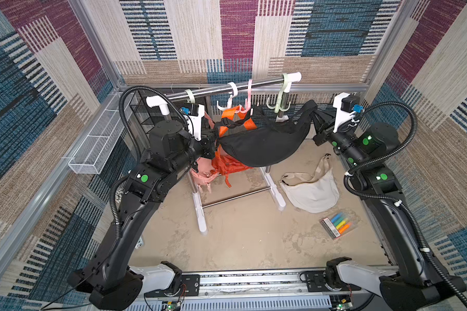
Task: Take the bag off the hook
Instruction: Pick up the bag from the hook.
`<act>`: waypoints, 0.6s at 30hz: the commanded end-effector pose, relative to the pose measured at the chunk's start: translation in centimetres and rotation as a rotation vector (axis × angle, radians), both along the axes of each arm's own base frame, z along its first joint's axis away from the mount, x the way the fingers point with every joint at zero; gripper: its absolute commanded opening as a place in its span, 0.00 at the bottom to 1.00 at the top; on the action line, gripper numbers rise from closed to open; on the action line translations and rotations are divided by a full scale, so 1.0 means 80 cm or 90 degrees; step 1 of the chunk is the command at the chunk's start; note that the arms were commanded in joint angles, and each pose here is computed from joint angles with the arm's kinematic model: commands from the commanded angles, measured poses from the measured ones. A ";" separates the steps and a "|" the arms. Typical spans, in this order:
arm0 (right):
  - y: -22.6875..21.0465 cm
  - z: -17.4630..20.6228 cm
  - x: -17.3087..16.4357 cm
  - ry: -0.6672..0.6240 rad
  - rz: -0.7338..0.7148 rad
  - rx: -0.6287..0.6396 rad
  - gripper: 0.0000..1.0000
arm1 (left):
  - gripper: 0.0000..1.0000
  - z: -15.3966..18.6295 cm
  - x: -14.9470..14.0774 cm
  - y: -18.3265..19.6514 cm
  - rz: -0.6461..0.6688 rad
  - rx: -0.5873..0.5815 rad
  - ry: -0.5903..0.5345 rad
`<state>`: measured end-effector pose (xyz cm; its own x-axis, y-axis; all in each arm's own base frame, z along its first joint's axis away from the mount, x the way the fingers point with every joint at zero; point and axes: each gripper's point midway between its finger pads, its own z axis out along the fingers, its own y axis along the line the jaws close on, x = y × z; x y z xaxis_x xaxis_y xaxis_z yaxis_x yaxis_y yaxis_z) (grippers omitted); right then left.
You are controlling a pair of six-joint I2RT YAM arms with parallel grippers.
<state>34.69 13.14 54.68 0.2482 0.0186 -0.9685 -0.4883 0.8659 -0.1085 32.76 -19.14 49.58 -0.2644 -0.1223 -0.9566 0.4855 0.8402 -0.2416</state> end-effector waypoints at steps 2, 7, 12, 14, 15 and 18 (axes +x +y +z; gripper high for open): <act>-0.009 0.030 0.011 -0.016 -0.028 0.030 0.01 | 0.00 0.024 0.013 -0.005 0.006 -0.011 -0.015; -0.019 0.066 0.021 -0.031 -0.061 0.048 0.00 | 0.00 0.052 0.020 -0.010 0.002 -0.019 -0.035; -0.022 0.101 0.010 -0.066 -0.062 0.061 0.00 | 0.00 0.077 0.019 -0.011 -0.001 -0.024 -0.055; -0.023 0.108 0.003 -0.076 -0.059 0.066 0.00 | 0.00 0.083 0.017 -0.011 -0.004 -0.027 -0.062; -0.024 0.111 -0.001 -0.080 -0.058 0.067 0.00 | 0.00 0.085 0.016 -0.011 -0.006 -0.029 -0.063; -0.026 0.108 -0.009 -0.078 -0.059 0.069 0.00 | 0.00 0.082 0.011 -0.011 -0.013 -0.032 -0.057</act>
